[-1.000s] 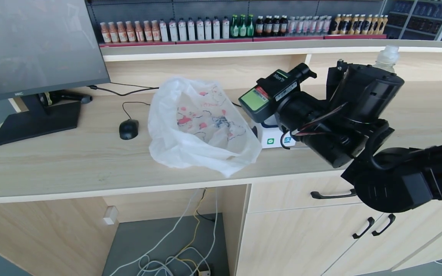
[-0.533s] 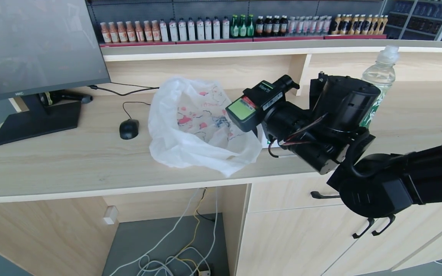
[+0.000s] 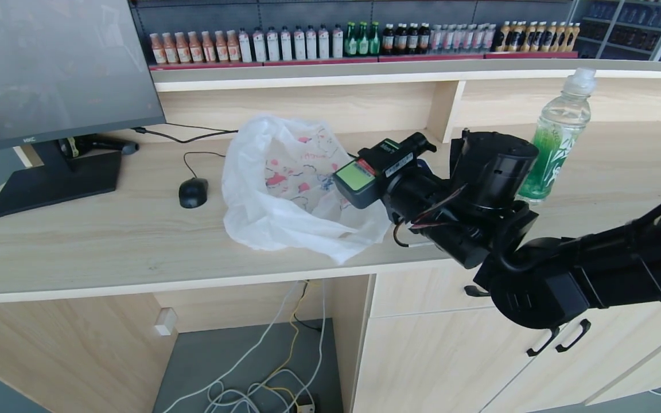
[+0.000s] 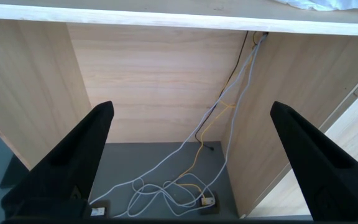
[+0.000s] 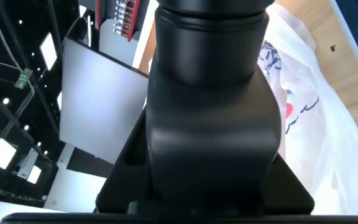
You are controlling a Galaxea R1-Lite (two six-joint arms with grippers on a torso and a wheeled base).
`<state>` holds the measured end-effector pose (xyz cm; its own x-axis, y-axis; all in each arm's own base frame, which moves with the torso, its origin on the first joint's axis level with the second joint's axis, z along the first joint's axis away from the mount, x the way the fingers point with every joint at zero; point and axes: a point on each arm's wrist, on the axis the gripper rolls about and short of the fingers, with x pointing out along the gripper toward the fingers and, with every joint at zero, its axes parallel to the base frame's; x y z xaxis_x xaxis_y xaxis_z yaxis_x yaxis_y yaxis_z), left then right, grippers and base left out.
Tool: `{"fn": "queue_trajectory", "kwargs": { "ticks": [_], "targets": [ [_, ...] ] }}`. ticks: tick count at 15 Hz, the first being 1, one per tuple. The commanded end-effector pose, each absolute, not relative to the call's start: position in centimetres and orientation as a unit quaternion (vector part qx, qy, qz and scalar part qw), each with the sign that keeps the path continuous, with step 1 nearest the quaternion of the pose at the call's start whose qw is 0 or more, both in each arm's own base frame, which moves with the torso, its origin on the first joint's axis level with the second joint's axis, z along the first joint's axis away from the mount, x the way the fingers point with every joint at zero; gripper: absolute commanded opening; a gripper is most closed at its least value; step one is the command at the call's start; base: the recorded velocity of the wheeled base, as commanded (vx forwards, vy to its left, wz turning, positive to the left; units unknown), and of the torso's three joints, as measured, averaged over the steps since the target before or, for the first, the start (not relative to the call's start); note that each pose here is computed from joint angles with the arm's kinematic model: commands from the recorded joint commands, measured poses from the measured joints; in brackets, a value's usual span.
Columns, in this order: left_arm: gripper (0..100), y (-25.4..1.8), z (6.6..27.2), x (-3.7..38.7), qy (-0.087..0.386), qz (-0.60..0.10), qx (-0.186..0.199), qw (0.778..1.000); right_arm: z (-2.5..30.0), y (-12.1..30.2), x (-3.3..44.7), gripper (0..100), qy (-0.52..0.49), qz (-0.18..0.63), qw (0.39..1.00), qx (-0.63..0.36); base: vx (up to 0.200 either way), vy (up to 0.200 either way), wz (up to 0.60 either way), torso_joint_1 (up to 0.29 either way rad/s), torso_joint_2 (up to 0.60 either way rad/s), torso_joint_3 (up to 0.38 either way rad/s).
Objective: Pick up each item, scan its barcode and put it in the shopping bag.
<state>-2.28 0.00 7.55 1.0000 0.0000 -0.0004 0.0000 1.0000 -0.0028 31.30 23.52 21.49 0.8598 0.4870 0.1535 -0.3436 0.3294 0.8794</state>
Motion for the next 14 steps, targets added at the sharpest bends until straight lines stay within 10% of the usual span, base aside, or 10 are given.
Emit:
{"fn": "queue_trajectory", "kwargs": {
  "ticks": [1, 14],
  "targets": [
    [100, 0.0, 7.5, -2.3, 0.0, 0.0, -0.002, 1.0, 20.7, 23.8, 31.7, 0, 0.076, 0.252, 0.814, 0.517, 0.0, 0.0, 0.0, 0.0, 0.0, 0.0],
    [100, 0.0, 7.5, -2.3, 0.0, -0.001, -0.002, 1.0, 19.8, 22.3, 33.9, 0, 0.071, 0.225, 0.816, 0.527, 0.0, 0.0, 0.0, 0.0, 0.0, 0.0]
  ]
}}
